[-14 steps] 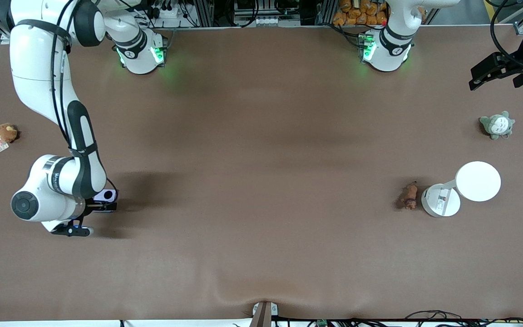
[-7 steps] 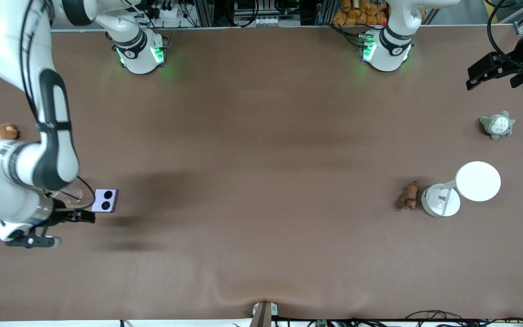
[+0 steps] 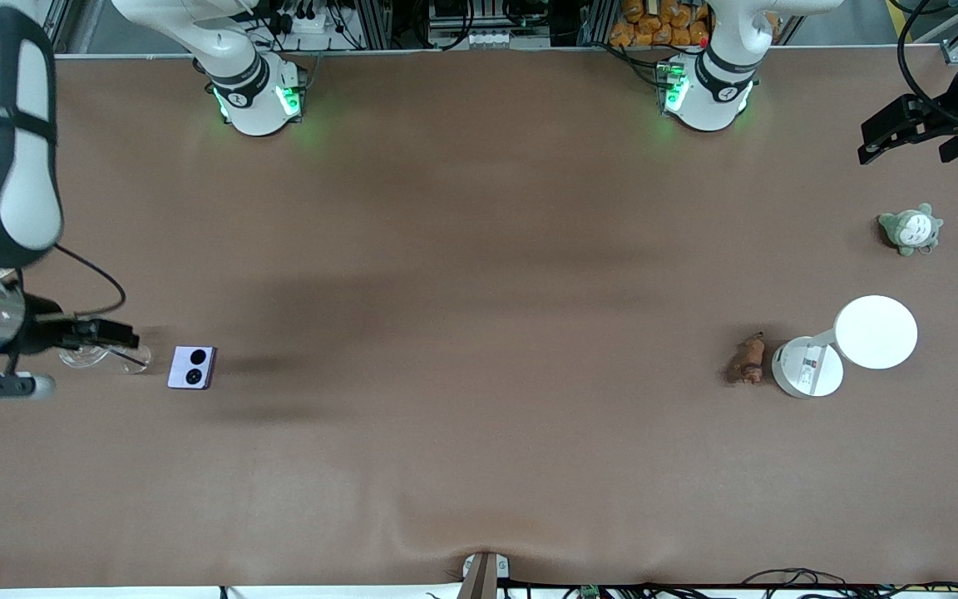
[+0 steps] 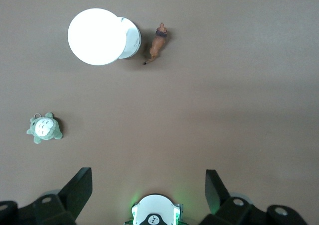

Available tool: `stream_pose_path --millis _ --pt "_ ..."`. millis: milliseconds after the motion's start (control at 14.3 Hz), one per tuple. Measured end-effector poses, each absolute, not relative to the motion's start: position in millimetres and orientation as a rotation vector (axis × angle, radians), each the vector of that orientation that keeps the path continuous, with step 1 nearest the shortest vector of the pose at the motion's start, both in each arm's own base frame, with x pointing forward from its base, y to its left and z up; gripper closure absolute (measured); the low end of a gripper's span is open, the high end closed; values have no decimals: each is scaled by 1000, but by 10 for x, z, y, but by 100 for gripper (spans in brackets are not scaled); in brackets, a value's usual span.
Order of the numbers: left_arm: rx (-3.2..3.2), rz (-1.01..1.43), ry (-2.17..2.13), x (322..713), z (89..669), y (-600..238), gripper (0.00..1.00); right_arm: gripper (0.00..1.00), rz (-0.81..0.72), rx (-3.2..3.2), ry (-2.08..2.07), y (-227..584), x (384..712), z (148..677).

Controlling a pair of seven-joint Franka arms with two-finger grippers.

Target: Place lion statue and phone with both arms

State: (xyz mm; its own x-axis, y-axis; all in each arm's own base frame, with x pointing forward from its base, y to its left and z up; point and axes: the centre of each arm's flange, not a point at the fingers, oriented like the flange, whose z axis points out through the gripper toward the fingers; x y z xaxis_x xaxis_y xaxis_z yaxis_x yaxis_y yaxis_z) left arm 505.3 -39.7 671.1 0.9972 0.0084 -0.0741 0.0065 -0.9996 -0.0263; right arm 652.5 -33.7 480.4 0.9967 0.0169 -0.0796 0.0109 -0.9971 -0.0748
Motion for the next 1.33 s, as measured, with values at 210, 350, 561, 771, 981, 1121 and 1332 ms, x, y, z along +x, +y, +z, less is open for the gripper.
stream_pose_path --millis 210,350,561,771,981,1121,1332 --pt "-3113 121 -12 5062 6672 -395 0 0 101 -3087 -56 -252 6145 5201" --pt "-3113 124 -13 5066 6654 -392 0 0 104 -3099 -49 -193 5871 5506" --pt "-3113 118 -14 5073 6649 -390 0 0 94 -3100 -33 -257 5595 5881" --pt "-3113 123 -16 5075 6633 -383 0 0 110 -3099 -4 -365 5497 6004" --pt "-3112 127 -14 5075 6621 -387 0 0 117 -3098 40 -521 5476 6008" --pt "-3112 130 -12 5075 6613 -393 0 0 118 -3096 67 -620 5440 6056" --pt "-3112 130 -8 5074 6611 -405 0 0 149 -3091 71 -634 5349 6124"
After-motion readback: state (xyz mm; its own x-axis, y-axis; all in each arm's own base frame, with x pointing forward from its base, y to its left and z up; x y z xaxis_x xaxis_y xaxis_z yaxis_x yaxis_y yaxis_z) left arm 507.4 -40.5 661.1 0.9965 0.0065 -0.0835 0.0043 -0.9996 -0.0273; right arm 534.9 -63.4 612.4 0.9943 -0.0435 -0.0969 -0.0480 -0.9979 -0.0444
